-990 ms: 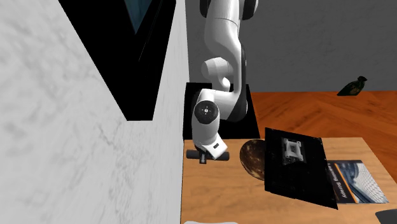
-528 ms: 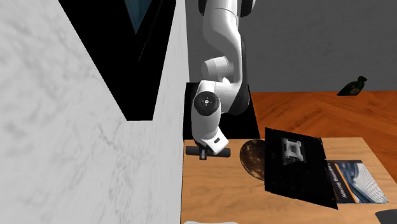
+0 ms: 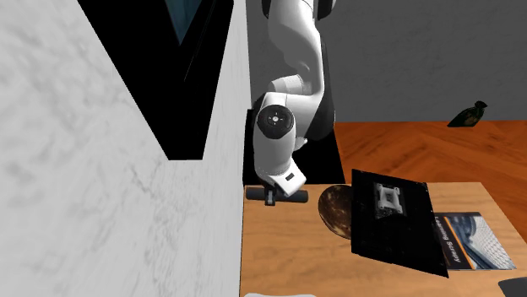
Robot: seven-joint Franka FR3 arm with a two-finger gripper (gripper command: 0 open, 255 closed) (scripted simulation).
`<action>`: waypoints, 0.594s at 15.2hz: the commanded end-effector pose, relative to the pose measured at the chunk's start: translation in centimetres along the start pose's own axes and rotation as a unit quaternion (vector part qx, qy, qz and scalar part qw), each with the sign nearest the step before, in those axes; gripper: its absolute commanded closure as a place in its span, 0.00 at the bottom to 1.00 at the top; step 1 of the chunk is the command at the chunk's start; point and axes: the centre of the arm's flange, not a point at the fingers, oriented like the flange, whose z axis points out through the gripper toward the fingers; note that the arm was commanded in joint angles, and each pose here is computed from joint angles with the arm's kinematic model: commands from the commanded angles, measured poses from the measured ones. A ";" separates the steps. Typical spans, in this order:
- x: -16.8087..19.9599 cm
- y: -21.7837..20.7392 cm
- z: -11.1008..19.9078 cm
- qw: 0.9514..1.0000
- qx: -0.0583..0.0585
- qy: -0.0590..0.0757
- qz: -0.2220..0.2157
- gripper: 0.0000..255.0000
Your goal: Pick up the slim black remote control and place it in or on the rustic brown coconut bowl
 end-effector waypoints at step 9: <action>7.9 -0.1 -1.6 1.000 0.000 0.000 0.000 1.00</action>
